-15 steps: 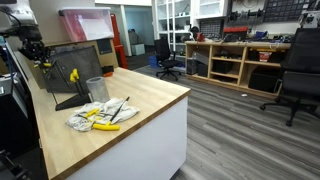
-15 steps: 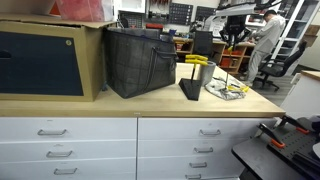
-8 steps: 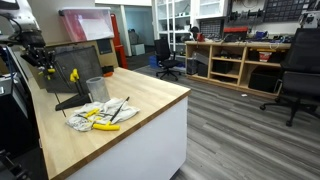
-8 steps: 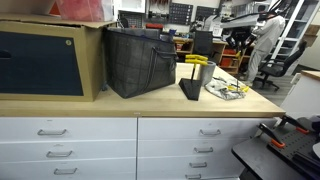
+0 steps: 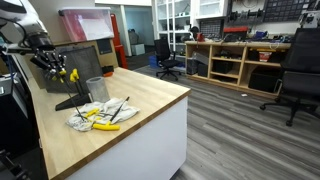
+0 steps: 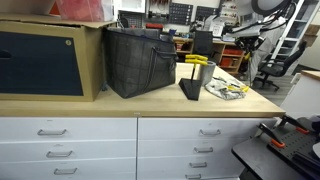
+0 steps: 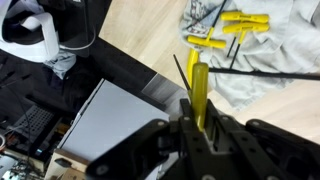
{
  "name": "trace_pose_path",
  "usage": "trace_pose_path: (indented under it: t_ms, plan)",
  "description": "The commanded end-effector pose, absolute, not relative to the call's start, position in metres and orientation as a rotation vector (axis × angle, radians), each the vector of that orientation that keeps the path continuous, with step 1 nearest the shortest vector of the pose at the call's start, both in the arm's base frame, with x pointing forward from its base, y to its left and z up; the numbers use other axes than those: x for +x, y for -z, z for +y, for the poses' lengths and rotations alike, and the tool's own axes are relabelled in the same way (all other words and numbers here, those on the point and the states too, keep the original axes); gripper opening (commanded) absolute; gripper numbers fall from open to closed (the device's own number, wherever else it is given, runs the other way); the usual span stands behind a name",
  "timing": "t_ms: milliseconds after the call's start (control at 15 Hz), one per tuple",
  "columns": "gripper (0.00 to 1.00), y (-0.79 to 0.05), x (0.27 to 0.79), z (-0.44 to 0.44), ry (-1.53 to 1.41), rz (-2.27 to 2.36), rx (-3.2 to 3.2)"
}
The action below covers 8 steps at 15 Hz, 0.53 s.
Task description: Take the two yellow objects off of the stand
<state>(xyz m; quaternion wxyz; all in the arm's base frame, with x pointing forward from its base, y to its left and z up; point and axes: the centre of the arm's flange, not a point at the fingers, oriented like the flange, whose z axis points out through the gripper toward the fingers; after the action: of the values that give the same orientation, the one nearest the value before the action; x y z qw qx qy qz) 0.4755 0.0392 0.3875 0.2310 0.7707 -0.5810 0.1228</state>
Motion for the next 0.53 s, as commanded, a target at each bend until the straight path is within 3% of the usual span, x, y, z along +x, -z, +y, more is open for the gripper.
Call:
trace_pose_path:
  t_ms: [0, 467]
  plan:
    - [0.04, -0.38, 0.491, 0.029, -0.517, -1.589, 2.006]
    - [0.04, -0.346, 0.52, 0.061, -0.944, -1.421, 1.888]
